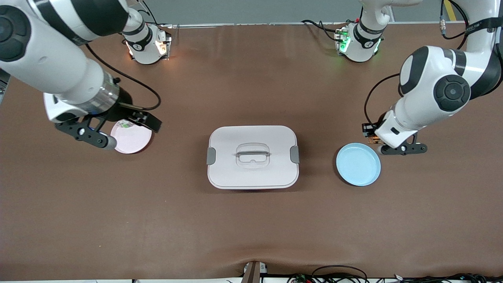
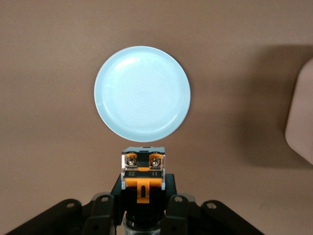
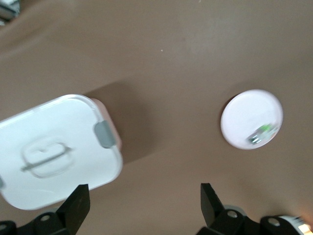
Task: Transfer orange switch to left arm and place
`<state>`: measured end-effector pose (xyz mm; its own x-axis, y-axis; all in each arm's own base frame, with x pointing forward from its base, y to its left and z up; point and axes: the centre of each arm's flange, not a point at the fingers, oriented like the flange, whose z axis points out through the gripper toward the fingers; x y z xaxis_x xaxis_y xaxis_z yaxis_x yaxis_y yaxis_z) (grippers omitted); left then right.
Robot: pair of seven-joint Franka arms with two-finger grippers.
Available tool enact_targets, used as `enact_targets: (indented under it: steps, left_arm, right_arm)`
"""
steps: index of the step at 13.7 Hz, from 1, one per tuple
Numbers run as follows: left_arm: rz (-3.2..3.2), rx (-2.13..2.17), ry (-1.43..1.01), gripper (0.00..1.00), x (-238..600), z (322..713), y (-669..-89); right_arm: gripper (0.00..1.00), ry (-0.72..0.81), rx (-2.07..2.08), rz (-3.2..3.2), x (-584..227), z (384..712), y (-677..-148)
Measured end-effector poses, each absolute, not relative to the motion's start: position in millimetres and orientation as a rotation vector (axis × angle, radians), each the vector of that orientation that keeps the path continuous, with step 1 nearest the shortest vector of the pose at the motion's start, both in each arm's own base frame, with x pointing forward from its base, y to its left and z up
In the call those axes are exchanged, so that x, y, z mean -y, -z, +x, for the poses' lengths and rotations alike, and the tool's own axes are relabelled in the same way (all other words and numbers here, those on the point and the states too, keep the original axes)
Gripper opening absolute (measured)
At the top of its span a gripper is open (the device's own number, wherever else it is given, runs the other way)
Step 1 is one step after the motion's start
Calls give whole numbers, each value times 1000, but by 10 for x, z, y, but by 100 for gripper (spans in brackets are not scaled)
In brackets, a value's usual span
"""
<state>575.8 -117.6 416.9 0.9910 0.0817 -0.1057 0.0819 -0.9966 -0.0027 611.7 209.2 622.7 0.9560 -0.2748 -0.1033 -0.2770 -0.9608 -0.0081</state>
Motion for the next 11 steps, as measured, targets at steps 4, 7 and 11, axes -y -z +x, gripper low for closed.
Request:
enact_targets:
  steps: [4,7,11]
  left_arm:
    - [3117,-581,16,34,1072,5777,-3966]
    - [3013,-929,-43,34,1086,5757,-3798]
    - [2844,-1322,-43,34,1013,5821,-3470]
  right_arm:
    - [100,-199,-107,-3105,-980,6218,-6365]
    - [100,-214,-16,-3088,-287,6153,-6503]
    - [100,-195,-25,-3080,139,6074,-6624]
